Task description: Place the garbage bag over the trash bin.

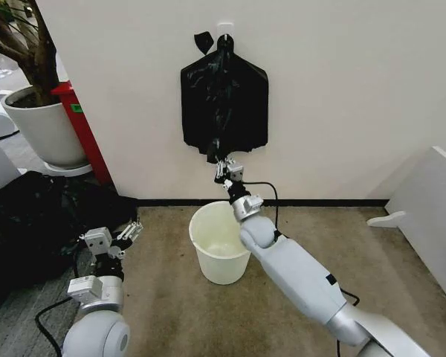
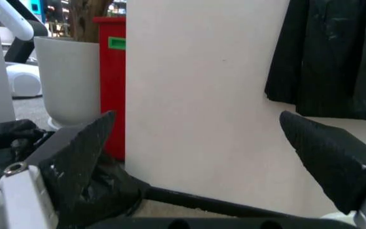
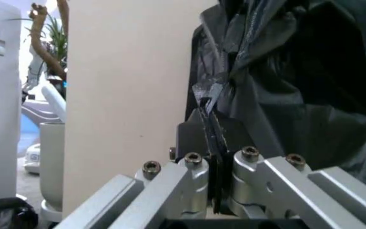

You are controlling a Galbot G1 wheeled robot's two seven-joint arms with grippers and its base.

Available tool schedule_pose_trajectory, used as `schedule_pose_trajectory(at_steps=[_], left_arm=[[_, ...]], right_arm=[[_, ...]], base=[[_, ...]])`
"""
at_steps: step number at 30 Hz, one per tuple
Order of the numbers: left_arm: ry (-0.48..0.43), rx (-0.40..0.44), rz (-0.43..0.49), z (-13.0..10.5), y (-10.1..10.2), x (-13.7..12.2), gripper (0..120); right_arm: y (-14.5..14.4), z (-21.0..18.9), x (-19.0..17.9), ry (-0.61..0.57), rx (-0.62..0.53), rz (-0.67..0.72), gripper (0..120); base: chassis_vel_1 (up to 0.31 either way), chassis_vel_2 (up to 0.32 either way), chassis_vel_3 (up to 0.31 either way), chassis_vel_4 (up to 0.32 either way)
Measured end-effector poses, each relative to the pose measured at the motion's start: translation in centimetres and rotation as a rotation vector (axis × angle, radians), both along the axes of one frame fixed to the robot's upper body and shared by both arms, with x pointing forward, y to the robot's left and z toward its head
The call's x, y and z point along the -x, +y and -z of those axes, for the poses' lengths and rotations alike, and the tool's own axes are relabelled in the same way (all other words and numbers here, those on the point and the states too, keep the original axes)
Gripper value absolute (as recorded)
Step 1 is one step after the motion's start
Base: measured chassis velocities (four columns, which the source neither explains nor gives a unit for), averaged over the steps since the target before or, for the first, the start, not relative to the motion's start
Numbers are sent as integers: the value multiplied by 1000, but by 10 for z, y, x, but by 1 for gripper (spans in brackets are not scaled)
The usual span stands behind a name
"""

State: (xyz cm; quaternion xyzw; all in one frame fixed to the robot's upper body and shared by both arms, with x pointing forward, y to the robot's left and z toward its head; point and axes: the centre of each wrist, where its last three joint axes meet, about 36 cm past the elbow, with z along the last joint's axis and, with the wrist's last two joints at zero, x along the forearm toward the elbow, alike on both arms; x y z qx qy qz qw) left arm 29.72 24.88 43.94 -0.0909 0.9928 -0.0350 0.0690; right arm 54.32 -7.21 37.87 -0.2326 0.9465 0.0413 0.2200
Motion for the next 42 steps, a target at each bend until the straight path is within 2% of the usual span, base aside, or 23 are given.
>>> schedule_pose_trajectory(at_steps=[16, 34, 40, 42], left_arm=[[-9, 5, 0, -4, -2, 3, 100], [-9, -2, -1, -4, 0, 3, 100], [-8, -5, 1, -4, 1, 3, 100], [-8, -6, 2, -4, 2, 3, 100]], right_arm=[[-12, 48, 34, 15, 28, -77, 0], [-20, 63, 37, 16, 47, -86, 0], [-20, 45, 35, -20, 1, -29, 18], [-28, 37, 37, -47, -2, -17, 30]], base=[[0, 0, 0, 0], [0, 0, 0, 0], [0, 0, 0, 0], [0, 0, 0, 0]])
